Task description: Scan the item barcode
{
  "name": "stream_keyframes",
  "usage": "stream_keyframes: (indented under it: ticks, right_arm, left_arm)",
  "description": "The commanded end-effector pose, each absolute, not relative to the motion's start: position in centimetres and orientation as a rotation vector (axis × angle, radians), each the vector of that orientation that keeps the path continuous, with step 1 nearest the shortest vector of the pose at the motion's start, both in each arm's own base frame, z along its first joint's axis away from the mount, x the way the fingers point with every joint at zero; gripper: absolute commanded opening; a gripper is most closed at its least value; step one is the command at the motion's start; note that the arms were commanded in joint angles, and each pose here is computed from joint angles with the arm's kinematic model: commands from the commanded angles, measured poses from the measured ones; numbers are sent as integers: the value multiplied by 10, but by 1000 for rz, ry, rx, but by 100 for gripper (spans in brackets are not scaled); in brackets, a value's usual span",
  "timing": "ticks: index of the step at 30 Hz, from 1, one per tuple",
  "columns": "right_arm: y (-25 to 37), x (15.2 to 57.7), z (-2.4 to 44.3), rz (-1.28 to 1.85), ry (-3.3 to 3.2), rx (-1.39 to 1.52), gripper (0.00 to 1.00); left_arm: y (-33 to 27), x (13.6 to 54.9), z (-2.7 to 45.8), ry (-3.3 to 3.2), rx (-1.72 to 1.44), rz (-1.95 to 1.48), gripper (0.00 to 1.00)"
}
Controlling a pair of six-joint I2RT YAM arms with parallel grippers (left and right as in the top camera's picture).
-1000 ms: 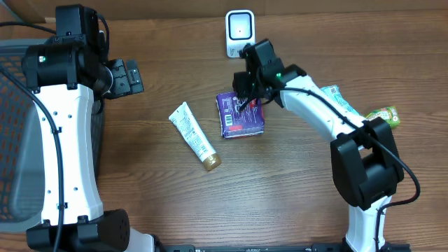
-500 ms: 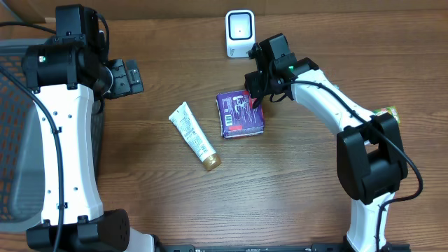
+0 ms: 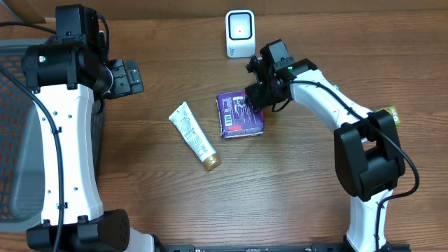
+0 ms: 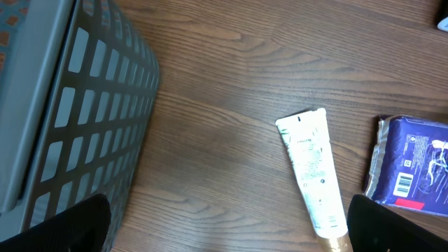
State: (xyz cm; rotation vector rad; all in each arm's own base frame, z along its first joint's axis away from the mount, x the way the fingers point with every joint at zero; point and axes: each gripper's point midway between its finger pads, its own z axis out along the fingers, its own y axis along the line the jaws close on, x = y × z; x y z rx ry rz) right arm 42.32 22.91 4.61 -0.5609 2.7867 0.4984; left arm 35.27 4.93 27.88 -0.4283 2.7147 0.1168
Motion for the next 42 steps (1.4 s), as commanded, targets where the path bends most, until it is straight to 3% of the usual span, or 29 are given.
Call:
stream_keyframes:
  ticks: [1, 6, 11, 20, 24, 30, 35, 42]
  right_arm:
    - [211, 423, 42, 505, 2853, -446, 51]
    - [197, 404, 44, 536, 2980, -302, 45]
    - [214, 369, 60, 774, 3068, -302, 38]
    - [241, 319, 79, 873, 3174, -428, 40]
    - [227, 334, 104, 747, 3113, -422, 49]
    - [190, 384, 135, 419, 2929, -374, 72]
    - [195, 397, 120, 395, 2806, -705, 87]
    - [221, 378, 79, 649, 2757, -1053, 86]
  left_arm:
    - [48, 353, 278, 2721, -399, 119, 100]
    - [48, 353, 278, 2721, -399, 119, 100]
    - [48, 353, 278, 2721, -399, 119, 100]
    - [48, 353, 278, 2721, -399, 119, 99]
    - [48, 353, 278, 2722, -400, 119, 100]
    - [48, 353, 278, 2721, -400, 119, 100]
    - [48, 353, 278, 2721, -400, 119, 99]
    - [48, 353, 278, 2721, -400, 119, 100]
